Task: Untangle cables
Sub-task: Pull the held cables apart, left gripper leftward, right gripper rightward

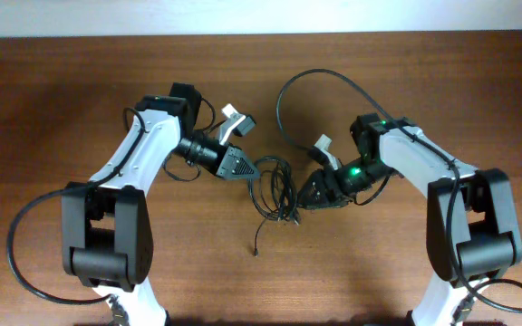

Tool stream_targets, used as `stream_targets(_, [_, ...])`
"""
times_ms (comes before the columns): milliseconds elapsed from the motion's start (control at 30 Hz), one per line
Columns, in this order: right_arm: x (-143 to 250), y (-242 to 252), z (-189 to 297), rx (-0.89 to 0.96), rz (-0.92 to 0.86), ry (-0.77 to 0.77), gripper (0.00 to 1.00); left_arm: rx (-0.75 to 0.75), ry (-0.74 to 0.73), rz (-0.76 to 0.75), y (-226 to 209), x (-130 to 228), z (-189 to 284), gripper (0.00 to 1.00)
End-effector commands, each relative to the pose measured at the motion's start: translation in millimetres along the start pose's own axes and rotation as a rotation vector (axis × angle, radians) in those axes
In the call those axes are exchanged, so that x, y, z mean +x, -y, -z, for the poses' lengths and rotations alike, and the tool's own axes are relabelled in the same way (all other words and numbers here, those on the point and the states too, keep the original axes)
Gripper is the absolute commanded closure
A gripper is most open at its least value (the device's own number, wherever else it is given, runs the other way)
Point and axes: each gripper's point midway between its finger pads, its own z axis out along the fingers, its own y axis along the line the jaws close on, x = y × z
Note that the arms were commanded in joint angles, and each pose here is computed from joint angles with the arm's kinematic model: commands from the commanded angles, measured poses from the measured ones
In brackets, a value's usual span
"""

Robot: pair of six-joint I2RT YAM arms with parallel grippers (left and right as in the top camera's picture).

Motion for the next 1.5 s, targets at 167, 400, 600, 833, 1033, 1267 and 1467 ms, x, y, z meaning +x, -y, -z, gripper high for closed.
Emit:
stream_targets(167, [1, -33, -18, -0.125, 0.062, -0.02, 0.43, -0.105, -0.002, 0.115, -17, 2, 2, 1.0])
stream_targets(400, [-2, -37, -33, -0.119, 0.08, -0.037, 0.5, -0.148, 0.04, 0.291, -32, -2, -3, 1.0])
stream_targets(600, [-9, -30, -42, -0.058, 0.086, -0.038, 0.57, -0.075, 0.062, 0.292, -20, -8, -4, 1.0])
stream_targets(833, [-2, 25, -43, 0.288, -0.077, -0.074, 0.96, -0.078, 0.124, 0.327, -32, -14, 13, 1.0])
stream_targets(1033, [2, 91, -6, 0.736, -0.313, 0.007, 0.96, -0.128, 0.31, 0.53, -85, 4, 93, 1.0])
stream_targets(1267, [2, 118, 26, 0.968, -0.401, 0.088, 0.96, -0.089, 0.372, 0.674, -108, 49, 104, 1.0])
stream_targets(1467, [28, 148, 94, 1.251, -0.523, 0.099, 0.96, -0.099, 0.469, 0.754, -131, 74, 123, 1.0])
